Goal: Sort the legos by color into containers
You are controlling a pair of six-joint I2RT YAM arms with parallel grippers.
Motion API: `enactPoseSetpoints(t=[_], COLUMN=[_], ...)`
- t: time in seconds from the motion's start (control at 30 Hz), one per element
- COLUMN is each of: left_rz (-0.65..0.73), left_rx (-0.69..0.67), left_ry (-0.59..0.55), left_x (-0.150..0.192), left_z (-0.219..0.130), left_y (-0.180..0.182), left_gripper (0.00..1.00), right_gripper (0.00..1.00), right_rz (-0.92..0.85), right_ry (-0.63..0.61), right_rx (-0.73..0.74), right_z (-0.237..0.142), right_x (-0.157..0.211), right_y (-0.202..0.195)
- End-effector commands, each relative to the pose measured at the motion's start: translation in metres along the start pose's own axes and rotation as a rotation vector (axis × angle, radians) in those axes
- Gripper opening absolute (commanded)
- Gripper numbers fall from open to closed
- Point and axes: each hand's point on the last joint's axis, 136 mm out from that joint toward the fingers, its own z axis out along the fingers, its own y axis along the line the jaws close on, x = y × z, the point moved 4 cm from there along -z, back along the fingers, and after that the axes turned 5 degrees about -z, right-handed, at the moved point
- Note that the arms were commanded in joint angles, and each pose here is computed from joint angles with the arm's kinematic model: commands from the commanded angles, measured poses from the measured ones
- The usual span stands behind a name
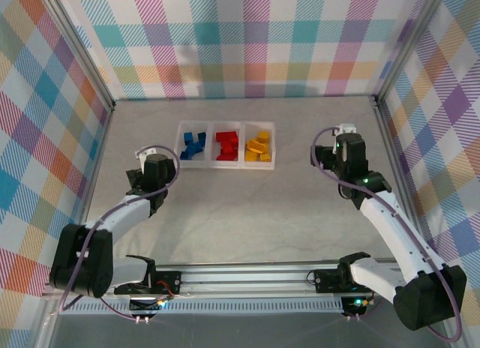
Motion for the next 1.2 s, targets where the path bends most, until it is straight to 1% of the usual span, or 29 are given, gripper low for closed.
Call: enactPoseSetpoints(t=[0.0,0.07,0.13,0.17,0.23,0.27,0.33,0.47,0.5,0.57,0.63,0.9,1.0,1.1,1.17], left_rz=[-0.018,0.009,0.028,0.033,0.047,0.022,-0.019,0.049,0.039,0.03,0.026,0.027,0.028,0.027,0.027], left_rx=[0.112,0.147,0.192,0.206,0.275,0.303,0.318,0.423,0.424,0.429,0.425,0.424,0.424,0.424,0.426], left_ry=[-0.147,-0.16,-0.195,-0.179,-0.189,-0.162,-0.188,-0.112,-0.095,-0.09,-0.092,-0.092,-0.092,-0.092,-0.093], left_x=[-0.016,-0.013,-0.006,0.0,0.01,0.016,0.017,0.02,0.02,0.019,0.019,0.019,0.019,0.019,0.019], left_z=[0.007,0.011,0.016,0.02,0.028,0.029,0.034,0.035,0.037,0.039,0.039,0.039,0.039,0.039,0.039], left_y=[-0.015,-0.021,-0.027,-0.029,-0.035,-0.031,-0.025,-0.042,-0.041,-0.039,-0.038,-0.038,-0.039,-0.038,-0.039], left_gripper=[1.0,1.0,1.0,1.0,1.0,1.0,1.0,1.0,1.0,1.0,1.0,1.0,1.0,1.0,1.0], right_gripper=[0.99,0.99,0.99,0.99,0.99,0.99,0.99,0.99,0.99,0.99,0.99,0.99,0.99,0.99,0.99], right_rz=[-0.062,-0.062,-0.045,-0.024,0.017,0.031,0.053,0.064,0.053,0.016,-0.004,0.024,0.021,-0.017,0.0], right_ry=[-0.136,-0.137,-0.122,-0.117,-0.114,-0.119,-0.131,-0.172,-0.194,-0.273,-0.324,-0.24,-0.233,-0.209,-0.229], right_rx=[-0.008,0.0,-0.009,-0.012,-0.037,-0.051,-0.069,-0.102,-0.116,-0.129,-0.127,-0.158,-0.163,-0.135,-0.135], right_z=[0.001,0.003,0.007,0.009,0.011,0.012,0.014,0.018,0.018,0.02,0.021,0.045,0.055,0.067,0.073], right_x=[-0.008,-0.003,0.001,0.002,0.004,0.005,0.007,0.009,0.011,0.014,0.019,0.038,0.045,0.058,0.064], right_y=[0.0,-0.001,-0.001,-0.002,-0.002,-0.002,-0.003,-0.004,-0.002,0.0,0.0,-0.004,-0.003,-0.004,-0.008])
